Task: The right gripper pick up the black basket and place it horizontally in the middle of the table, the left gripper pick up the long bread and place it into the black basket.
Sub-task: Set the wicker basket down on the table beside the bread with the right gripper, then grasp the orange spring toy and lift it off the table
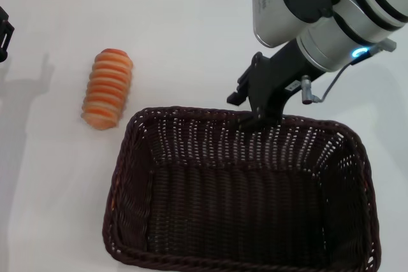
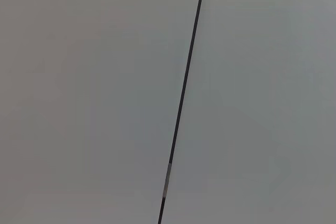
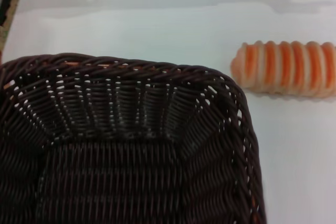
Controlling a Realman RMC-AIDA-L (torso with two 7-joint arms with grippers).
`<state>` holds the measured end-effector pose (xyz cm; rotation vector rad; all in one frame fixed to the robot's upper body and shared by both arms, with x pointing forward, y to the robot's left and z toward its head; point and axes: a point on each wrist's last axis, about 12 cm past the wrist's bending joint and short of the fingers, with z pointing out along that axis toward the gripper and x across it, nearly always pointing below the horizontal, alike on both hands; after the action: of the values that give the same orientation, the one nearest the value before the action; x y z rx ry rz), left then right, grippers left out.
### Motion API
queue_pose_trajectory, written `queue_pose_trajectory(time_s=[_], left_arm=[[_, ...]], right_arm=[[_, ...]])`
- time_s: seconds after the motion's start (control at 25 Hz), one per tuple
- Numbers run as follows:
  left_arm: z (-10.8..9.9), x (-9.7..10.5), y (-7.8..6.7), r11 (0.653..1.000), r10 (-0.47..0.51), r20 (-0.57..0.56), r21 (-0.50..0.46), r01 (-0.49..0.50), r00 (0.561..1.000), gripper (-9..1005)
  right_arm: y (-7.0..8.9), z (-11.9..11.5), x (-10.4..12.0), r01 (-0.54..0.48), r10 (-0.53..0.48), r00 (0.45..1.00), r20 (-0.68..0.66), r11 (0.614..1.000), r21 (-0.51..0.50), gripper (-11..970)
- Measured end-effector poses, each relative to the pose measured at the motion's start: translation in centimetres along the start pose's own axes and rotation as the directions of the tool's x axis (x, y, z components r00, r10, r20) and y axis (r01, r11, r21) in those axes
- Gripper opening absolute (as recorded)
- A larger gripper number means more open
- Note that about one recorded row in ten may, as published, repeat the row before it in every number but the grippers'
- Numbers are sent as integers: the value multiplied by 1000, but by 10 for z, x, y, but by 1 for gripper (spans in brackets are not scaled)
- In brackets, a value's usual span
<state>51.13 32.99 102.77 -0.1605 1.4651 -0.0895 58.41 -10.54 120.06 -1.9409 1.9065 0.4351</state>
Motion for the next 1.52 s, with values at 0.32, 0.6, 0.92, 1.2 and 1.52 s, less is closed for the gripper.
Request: queue_pose_trajectory(time_s=[0.32,0.6,0.92,1.2,1.52], left_arm=[[0,0,0,1000,1,0,0,-1,1000,758],[3,-3,-2,1000,0,13,12,0,1000,758],[12,-9,-6,999,-3,38,32,2,999,758],[15,-12,-8,999,-7,50,40,5,999,757],[15,-12,-14,998,-11,52,69,7,999,757]], right_arm=[[-7,-12,-3,16,-20,999,28,987,158,458],[-7,-62,36,-167,21,961,274,837,522,501],[34,-75,98,-417,23,879,476,522,744,500],[61,-66,136,-524,-11,847,532,163,836,500],[81,-38,177,-499,-89,864,495,-281,820,500]])
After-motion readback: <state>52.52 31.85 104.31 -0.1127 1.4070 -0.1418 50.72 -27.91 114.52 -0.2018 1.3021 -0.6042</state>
